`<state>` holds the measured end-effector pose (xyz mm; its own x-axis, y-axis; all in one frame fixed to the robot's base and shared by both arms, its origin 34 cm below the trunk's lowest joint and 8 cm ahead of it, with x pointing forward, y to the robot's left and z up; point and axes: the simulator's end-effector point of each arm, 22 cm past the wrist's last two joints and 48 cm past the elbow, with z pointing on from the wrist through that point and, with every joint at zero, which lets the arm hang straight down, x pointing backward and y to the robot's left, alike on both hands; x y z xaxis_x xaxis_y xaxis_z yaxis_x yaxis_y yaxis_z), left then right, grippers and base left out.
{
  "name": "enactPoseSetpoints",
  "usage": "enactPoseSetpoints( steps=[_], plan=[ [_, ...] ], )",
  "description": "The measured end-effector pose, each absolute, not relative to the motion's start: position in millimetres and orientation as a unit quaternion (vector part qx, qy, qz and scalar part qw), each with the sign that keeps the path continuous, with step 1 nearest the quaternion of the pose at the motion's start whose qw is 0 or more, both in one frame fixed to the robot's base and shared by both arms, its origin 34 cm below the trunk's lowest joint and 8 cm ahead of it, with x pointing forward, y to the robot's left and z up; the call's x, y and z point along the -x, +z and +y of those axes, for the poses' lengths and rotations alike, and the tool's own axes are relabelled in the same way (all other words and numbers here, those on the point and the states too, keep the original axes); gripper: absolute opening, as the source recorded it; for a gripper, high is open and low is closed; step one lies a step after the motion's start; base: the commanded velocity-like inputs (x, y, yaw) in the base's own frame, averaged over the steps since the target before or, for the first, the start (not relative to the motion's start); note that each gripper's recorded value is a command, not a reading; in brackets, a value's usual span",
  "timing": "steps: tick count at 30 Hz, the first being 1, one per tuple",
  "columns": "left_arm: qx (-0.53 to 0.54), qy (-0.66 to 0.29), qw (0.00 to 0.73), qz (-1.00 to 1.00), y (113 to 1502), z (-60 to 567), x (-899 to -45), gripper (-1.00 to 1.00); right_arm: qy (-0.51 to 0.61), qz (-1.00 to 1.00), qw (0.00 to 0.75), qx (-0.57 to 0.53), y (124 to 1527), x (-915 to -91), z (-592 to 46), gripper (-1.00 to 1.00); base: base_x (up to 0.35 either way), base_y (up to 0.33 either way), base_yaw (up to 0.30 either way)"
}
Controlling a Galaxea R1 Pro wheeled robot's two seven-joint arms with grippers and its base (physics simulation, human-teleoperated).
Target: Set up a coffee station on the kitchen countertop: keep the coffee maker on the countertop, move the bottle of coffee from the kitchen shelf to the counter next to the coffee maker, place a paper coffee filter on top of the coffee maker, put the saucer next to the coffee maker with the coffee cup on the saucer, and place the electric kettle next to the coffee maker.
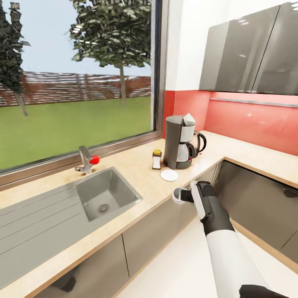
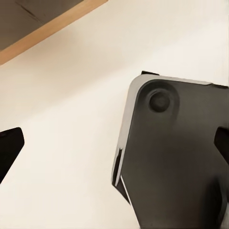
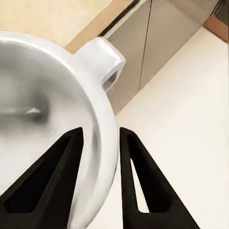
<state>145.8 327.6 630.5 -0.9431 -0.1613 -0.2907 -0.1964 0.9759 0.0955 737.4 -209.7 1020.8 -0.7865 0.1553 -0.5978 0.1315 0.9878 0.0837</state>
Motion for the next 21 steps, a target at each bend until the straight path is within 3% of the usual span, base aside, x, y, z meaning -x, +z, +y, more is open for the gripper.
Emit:
enactPoseSetpoints(
  steps=[11,21],
  plan=[
    [0.091,0.063,0.125,0.986,630,327,-130,1.00,-0.040,0.936,0.337,-0.096,1054,-755,-234,-1.00,0.232,-0.221,0.000],
    [0.094,0.077,0.111,0.986,630,332,-116,1.00,0.001,0.930,0.352,-0.104,1076,-768,-218,-1.00,0.095,0.046,0.000]
  ],
)
